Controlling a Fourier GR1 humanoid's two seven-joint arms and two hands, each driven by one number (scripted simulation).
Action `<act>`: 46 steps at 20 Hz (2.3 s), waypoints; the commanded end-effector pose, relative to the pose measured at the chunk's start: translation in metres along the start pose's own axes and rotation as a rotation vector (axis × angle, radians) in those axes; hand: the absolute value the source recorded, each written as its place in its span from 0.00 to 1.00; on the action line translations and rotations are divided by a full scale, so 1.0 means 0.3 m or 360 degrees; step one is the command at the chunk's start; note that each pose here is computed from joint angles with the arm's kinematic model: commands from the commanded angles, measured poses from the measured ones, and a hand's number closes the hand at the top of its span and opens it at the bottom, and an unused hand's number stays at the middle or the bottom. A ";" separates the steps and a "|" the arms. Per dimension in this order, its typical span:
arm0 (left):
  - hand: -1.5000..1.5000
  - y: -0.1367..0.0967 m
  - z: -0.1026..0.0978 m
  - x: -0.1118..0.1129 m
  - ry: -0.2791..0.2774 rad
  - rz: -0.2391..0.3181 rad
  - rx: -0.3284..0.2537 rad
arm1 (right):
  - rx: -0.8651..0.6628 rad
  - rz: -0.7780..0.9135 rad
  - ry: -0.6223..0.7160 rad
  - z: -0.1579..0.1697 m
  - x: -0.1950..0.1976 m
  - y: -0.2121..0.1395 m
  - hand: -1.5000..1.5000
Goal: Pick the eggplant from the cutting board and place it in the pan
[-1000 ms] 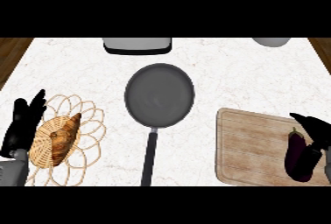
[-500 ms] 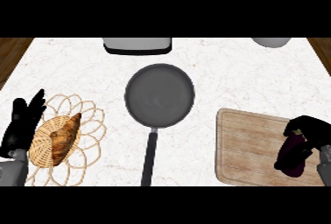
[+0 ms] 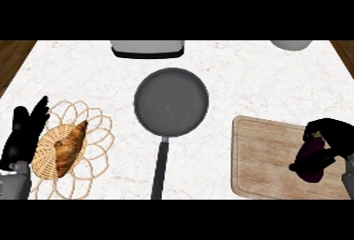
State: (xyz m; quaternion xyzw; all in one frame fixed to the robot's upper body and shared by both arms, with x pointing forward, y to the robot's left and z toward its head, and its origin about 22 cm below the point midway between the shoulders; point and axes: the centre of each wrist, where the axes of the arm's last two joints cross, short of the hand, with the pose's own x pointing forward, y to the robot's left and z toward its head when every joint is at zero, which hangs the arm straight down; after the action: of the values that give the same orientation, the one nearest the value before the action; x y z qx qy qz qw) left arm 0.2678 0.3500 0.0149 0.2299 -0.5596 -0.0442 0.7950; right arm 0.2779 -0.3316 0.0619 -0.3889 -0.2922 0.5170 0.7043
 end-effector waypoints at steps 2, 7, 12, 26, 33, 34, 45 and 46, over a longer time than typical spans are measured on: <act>0.50 -0.020 -0.017 0.054 -0.0030 0.0004 -0.0068 | -0.0133 0.0166 -0.0601 -0.002 0.067 -0.069 1.00; 0.50 -0.002 -0.013 0.021 -0.0023 -0.0004 -0.0039 | -0.0480 0.0078 -0.0992 -0.027 0.067 -0.136 1.00; 0.50 -0.007 0.010 -0.042 0.0021 -0.0006 -0.0024 | -0.0978 -0.0224 -0.1333 0.017 0.079 -0.207 1.00; 0.50 -0.010 -0.035 -0.043 -0.0011 -0.0015 -0.0010 | -0.0778 -0.0476 -0.1529 -0.003 0.511 -0.275 1.00; 0.50 0.031 -0.040 0.064 0.0007 -0.0028 -0.0060 | -0.0652 -0.0644 -0.1496 -0.032 0.810 -0.248 1.00; 0.50 -0.042 -0.030 0.044 -0.0016 0.0005 -0.0027 | -0.0628 -0.0653 -0.1496 -0.060 0.837 -0.245 1.00; 0.50 -0.059 -0.040 0.041 -0.0083 -0.0016 -0.0111 | -0.0535 -0.0660 -0.1378 -0.211 0.920 -0.060 1.00; 0.50 -0.125 -0.063 0.099 -0.0077 -0.0048 -0.0109 | -0.0495 -0.0633 -0.1376 -0.197 0.947 -0.081 1.00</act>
State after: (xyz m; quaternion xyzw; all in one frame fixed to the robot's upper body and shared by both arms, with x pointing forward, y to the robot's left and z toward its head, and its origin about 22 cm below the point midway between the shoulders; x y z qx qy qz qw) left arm 0.2868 0.3350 0.0160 0.2138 -0.5717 -0.0693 0.7891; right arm 0.4214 -0.0857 0.0681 -0.1741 -0.7128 0.4284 0.5273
